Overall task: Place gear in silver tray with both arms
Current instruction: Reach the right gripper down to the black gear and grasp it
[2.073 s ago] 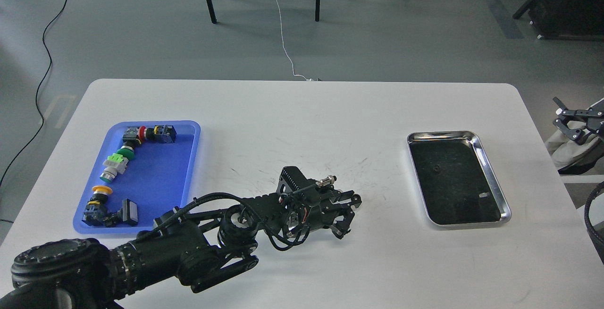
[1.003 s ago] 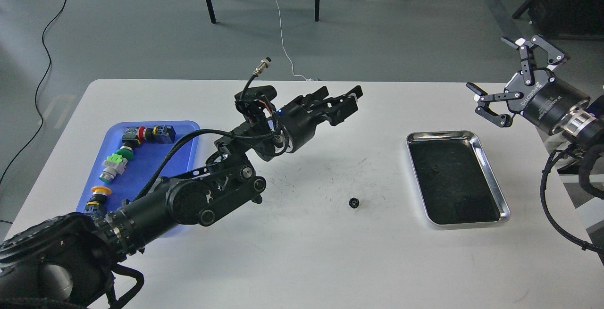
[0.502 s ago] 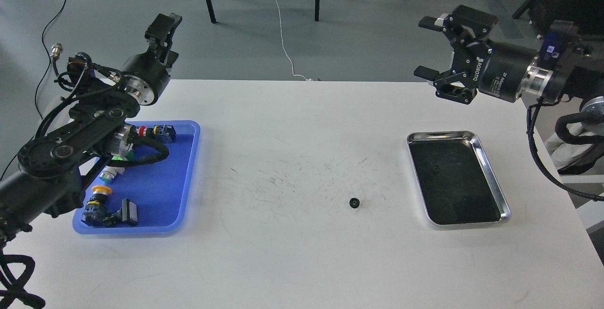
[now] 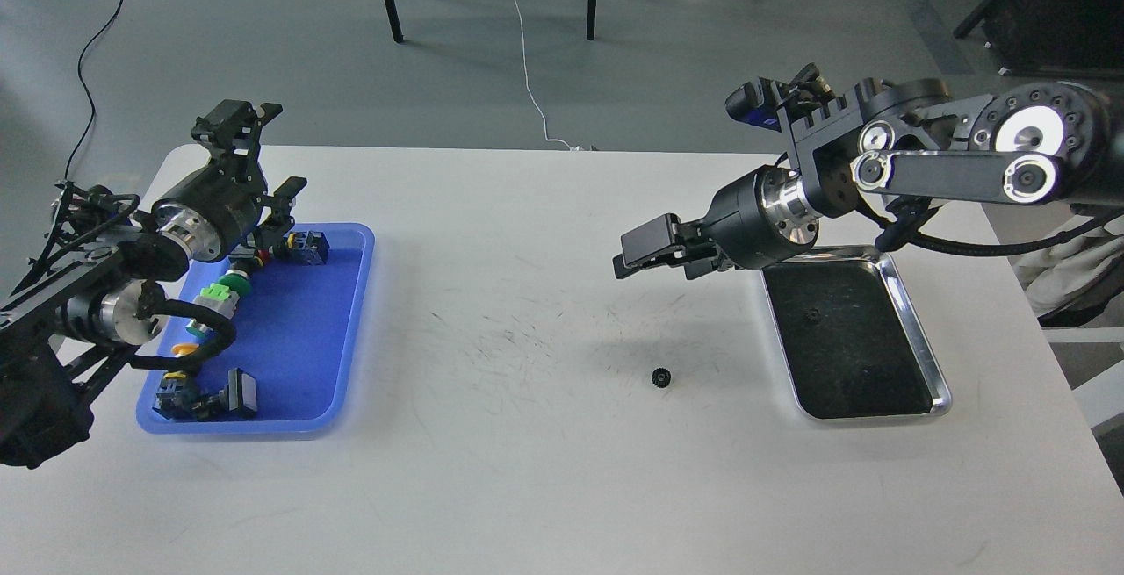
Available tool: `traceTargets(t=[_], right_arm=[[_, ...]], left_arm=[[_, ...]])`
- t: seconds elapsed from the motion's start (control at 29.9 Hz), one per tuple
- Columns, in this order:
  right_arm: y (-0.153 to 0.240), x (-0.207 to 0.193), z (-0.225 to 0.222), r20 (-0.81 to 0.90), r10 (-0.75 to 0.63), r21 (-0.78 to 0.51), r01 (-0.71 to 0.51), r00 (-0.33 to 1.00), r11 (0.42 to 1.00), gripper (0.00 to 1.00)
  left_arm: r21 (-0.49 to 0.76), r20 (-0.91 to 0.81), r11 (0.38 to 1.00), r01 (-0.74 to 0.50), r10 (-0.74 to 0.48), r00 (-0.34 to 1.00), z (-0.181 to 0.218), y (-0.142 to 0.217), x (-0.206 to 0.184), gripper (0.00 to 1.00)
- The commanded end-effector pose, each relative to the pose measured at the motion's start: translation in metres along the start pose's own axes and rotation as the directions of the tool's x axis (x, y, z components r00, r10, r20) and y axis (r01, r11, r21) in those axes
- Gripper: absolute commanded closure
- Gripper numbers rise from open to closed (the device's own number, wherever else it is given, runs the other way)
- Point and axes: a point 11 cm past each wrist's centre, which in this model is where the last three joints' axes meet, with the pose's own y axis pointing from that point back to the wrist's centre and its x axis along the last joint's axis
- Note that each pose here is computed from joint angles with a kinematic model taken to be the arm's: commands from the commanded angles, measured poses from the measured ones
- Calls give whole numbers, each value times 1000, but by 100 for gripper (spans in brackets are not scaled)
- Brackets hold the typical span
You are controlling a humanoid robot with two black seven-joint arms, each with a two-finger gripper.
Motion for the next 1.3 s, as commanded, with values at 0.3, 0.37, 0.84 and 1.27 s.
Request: traceTargets(t=[0.3,0.37,0.84,1.27], right_arm=[[-55,-33,-10,-100,-163,-86,154,982,984,3],[-61,-35,-10,-103,-168,-88,159,980,983,3],[-86,-38,3,-118,-178,-146,160,977,976,10],[-90,-41,13,-114,-172,-161,153,978,975,27]], left_arm=[[10,40,1000,-3,3,999,-5,3,2,2],[14,41,1000,-3,2,999,-6,3,2,2],[-3,43,1000,-9,9,999,-8,6,5,2],[-6,45,1000,-13,13,999,-7,7,7,2]])
